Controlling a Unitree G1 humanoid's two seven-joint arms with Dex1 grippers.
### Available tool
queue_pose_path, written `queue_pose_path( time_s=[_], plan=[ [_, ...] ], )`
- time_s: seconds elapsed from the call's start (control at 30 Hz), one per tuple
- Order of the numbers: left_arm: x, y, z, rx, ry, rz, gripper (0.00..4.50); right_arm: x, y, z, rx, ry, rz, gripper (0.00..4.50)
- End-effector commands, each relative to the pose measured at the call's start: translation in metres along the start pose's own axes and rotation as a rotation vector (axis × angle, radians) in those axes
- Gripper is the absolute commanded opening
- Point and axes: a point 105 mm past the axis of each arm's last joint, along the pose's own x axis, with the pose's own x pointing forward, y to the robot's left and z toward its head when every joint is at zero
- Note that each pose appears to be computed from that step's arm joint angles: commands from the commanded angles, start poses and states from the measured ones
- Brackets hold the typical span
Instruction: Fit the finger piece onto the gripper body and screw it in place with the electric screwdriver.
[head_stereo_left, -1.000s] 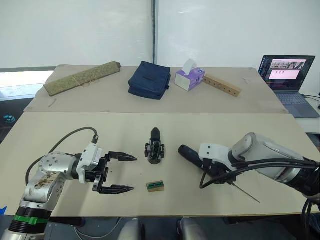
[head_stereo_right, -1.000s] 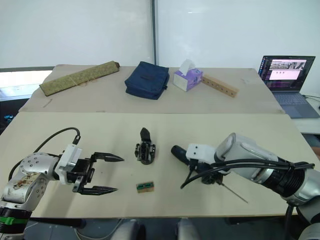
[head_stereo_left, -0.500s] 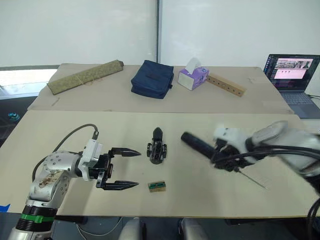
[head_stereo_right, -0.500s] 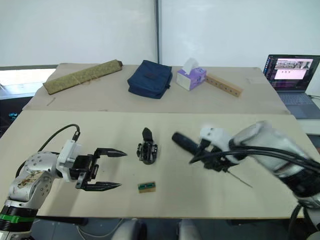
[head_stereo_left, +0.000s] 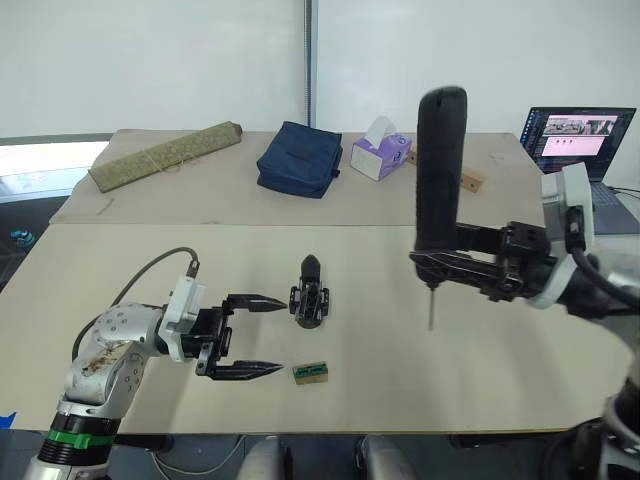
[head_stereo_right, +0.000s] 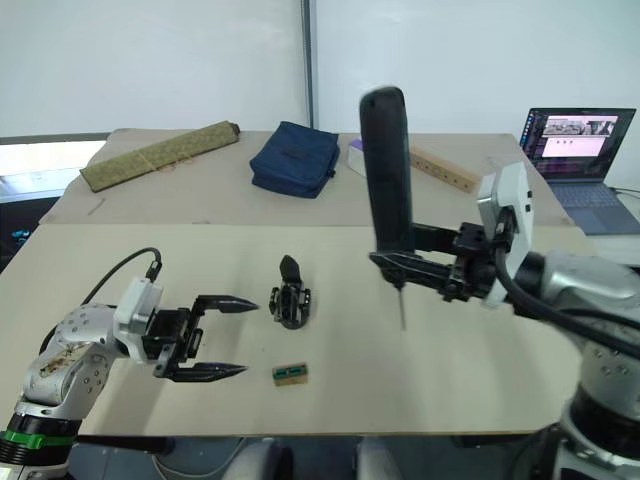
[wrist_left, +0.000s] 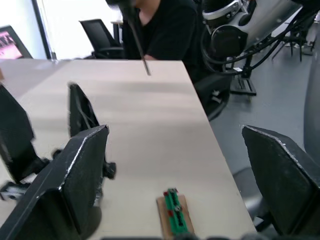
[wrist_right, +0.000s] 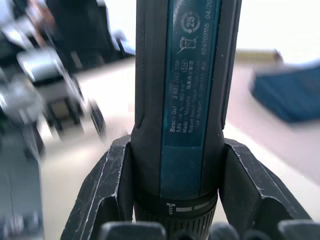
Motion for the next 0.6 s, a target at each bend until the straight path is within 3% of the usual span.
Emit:
queue_pose_path(
  time_s=[0.03, 0.13, 0.33, 0.6],
  plan=[
    [-0.007, 0.001, 0.000, 0.045, 0.011, 0.049, 4.50, 0.012, 0.039, 0.019, -0.152, -0.171, 0.146, 1.93],
    [-0.016, -0.003, -0.016, 0.036, 0.052, 0.103, 4.50, 0.025, 0.051, 0.017, -0.210, -0.285, 0.193, 1.93],
    [-0.027, -0.004, -0.053, 0.014, 0.132, 0.220, 4.50, 0.045, 0.058, -0.023, -0.268, -0.306, 0.337, 1.93],
    [-0.006, -0.002, -0.070, -0.004, 0.152, 0.185, 4.50, 0.060, 0.056, -0.048, -0.284, -0.341, 0.424, 1.93]
  ],
)
